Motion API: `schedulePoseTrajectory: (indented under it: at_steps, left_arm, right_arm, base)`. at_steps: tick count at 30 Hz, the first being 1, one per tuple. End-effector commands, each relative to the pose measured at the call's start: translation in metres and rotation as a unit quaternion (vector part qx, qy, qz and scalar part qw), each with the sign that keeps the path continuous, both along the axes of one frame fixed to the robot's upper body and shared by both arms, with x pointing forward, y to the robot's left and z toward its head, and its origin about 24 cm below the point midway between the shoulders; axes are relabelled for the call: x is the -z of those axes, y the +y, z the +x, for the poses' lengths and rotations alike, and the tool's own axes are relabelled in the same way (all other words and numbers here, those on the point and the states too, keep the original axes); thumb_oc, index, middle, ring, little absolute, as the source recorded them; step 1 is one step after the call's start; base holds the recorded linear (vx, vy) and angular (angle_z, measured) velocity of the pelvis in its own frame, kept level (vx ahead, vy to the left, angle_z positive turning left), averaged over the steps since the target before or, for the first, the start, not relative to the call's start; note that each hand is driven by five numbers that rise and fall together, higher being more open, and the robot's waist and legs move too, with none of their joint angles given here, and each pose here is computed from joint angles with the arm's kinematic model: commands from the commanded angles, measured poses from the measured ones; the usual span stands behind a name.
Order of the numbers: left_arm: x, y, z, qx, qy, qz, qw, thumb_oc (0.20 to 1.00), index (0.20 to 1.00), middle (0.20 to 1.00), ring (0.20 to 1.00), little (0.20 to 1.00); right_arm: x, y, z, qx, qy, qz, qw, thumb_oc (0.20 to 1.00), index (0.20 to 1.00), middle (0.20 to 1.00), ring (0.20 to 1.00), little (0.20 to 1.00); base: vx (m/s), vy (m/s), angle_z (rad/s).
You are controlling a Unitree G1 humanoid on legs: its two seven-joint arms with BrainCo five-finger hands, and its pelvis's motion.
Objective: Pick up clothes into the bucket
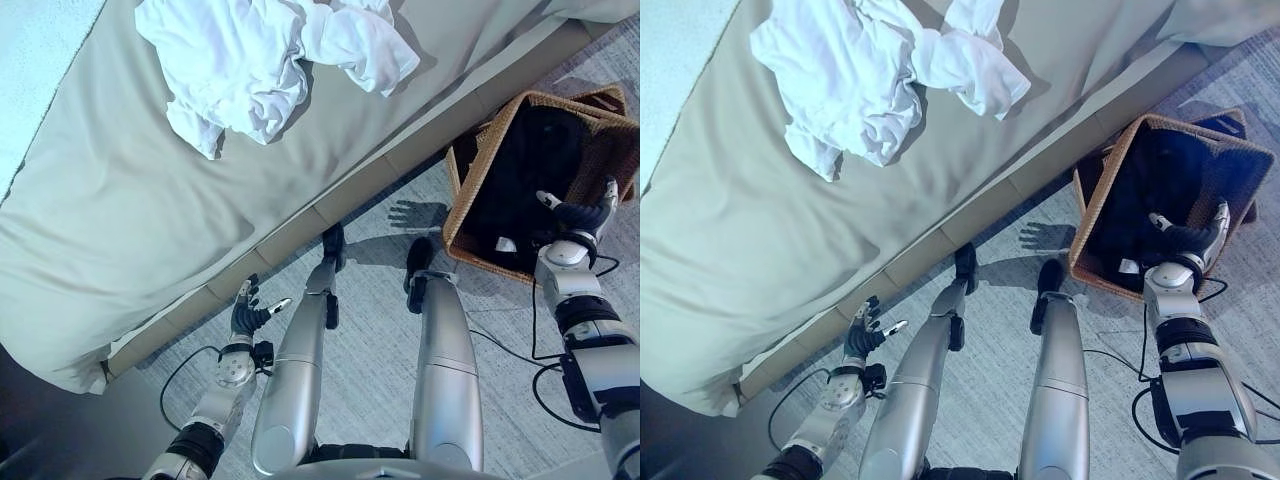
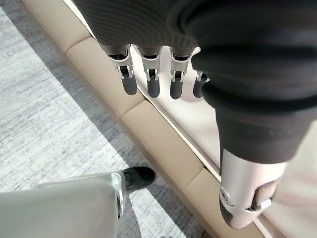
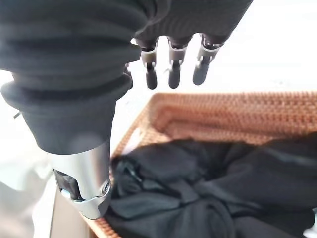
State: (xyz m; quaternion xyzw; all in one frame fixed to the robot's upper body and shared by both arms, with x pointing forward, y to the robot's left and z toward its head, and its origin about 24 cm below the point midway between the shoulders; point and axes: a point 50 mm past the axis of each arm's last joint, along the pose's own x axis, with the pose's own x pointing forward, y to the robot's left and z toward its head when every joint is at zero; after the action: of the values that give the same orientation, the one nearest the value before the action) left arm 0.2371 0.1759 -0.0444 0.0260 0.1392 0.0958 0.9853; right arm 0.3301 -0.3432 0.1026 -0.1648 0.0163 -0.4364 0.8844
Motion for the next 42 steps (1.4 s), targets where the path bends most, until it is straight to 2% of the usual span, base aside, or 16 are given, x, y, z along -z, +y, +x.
schedulePoseTrajectory:
  at_steps: [1,3,7,9,10,12,13,15,17,21,22,25,31,37,39,42]
  left_arm:
    - [0.008,0.012,-0.002,-0.108,0.014,-0.027,0.994,1.0,1.0,1.0,1.0,1.0]
    - [0.008,0.018,-0.004,-0.141,0.014,-0.041,0.989,1.0,1.0,1.0,1.0,1.0]
    - [-0.009,0.058,-0.008,-0.267,-0.036,-0.054,0.961,1.0,1.0,1.0,1.0,1.0]
    - [-0.017,0.067,-0.007,-0.286,-0.054,-0.047,0.956,1.0,1.0,1.0,1.0,1.0]
    - [-0.033,0.084,-0.004,-0.317,-0.09,-0.03,0.944,1.0,1.0,1.0,1.0,1.0]
    - [-0.043,0.095,-0.003,-0.331,-0.111,-0.009,0.937,1.0,1.0,1.0,1.0,1.0]
    - [-0.063,0.112,0.003,-0.348,-0.145,0.034,0.926,1.0,1.0,1.0,1.0,1.0]
    - [-0.07,0.117,0.004,-0.351,-0.158,0.042,0.922,1.0,1.0,1.0,1.0,1.0]
    - [-0.101,0.132,0.012,-0.354,-0.216,0.068,0.907,1.0,1.0,1.0,1.0,1.0]
    - [-0.126,0.142,0.022,-0.346,-0.254,0.091,0.898,1.0,1.0,1.0,1.0,1.0]
    - [-0.145,0.15,0.03,-0.34,-0.278,0.111,0.892,1.0,1.0,1.0,1.0,1.0]
    - [-0.176,0.161,0.038,-0.324,-0.311,0.162,0.879,1.0,1.0,1.0,1.0,1.0]
    - [-0.219,0.186,0.048,-0.305,-0.305,0.301,0.851,1.0,1.0,1.0,1.0,1.0]
    - [-0.251,0.201,0.058,-0.288,-0.278,0.391,0.829,1.0,1.0,1.0,1.0,1.0]
    - [-0.269,0.206,0.061,-0.274,-0.264,0.448,0.809,1.0,1.0,1.0,1.0,1.0]
    - [-0.281,0.214,0.062,-0.273,-0.244,0.48,0.797,1.0,1.0,1.0,1.0,1.0]
  right_arm:
    - [0.009,-0.016,-0.018,0.034,0.004,-0.014,0.999,1.0,1.0,1.0,1.0,1.0]
    - [0.016,-0.013,-0.021,0.035,0.008,-0.006,0.999,1.0,1.0,1.0,1.0,1.0]
    - [0.043,0.002,-0.033,0.03,0.013,0.027,0.999,1.0,1.0,1.0,1.0,1.0]
    - [0.05,0.006,-0.036,0.027,0.016,0.036,0.999,1.0,1.0,1.0,1.0,1.0]
    - [0.062,0.017,-0.041,0.012,0.019,0.05,0.998,1.0,1.0,1.0,1.0,1.0]
    - [0.07,0.025,-0.043,0.0,0.023,0.06,0.998,1.0,1.0,1.0,1.0,1.0]
    - [0.083,0.039,-0.049,-0.032,0.036,0.065,0.997,1.0,1.0,1.0,1.0,1.0]
    - [0.088,0.045,-0.05,-0.05,0.044,0.066,0.996,1.0,1.0,1.0,1.0,1.0]
    - [0.112,0.062,-0.061,-0.108,0.097,0.067,0.987,1.0,1.0,1.0,1.0,1.0]
    - [0.131,0.076,-0.072,-0.171,0.155,0.05,0.972,1.0,1.0,1.0,1.0,1.0]
    - [0.147,0.087,-0.082,-0.221,0.209,0.033,0.952,1.0,1.0,1.0,1.0,1.0]
    - [0.165,0.103,-0.096,-0.303,0.283,-0.009,0.91,1.0,1.0,1.0,1.0,1.0]
    - [0.19,0.125,-0.125,-0.417,0.37,-0.061,0.828,1.0,1.0,1.0,1.0,1.0]
    - [0.196,0.13,-0.134,-0.415,0.37,-0.029,0.83,1.0,1.0,1.0,1.0,1.0]
    - [0.194,0.131,-0.134,-0.411,0.353,-0.011,0.84,1.0,1.0,1.0,1.0,1.0]
    - [0.192,0.134,-0.133,-0.411,0.335,0.005,0.848,1.0,1.0,1.0,1.0,1.0]
  base:
    - [0.0,0.0,0.0]
    - [0.0,0.0,0.0]
    - [0.0,0.0,0.0]
    - [-0.05,0.025,0.03]
    - [-0.01,0.013,-0.03]
    - [-0.05,0.041,-0.15]
    - [-0.08,0.066,-0.18]
    - [0.0,0.061,-0.19]
    - [0.0,0.111,-0.23]
    - [0.01,0.085,-0.46]
    - [0.02,0.087,-0.38]
    - [0.01,0.084,-0.43]
    - [0.02,0.044,-0.42]
    - [0.03,0.061,-0.26]
    - [0.03,0.048,-0.23]
    - [-0.03,-0.009,-0.19]
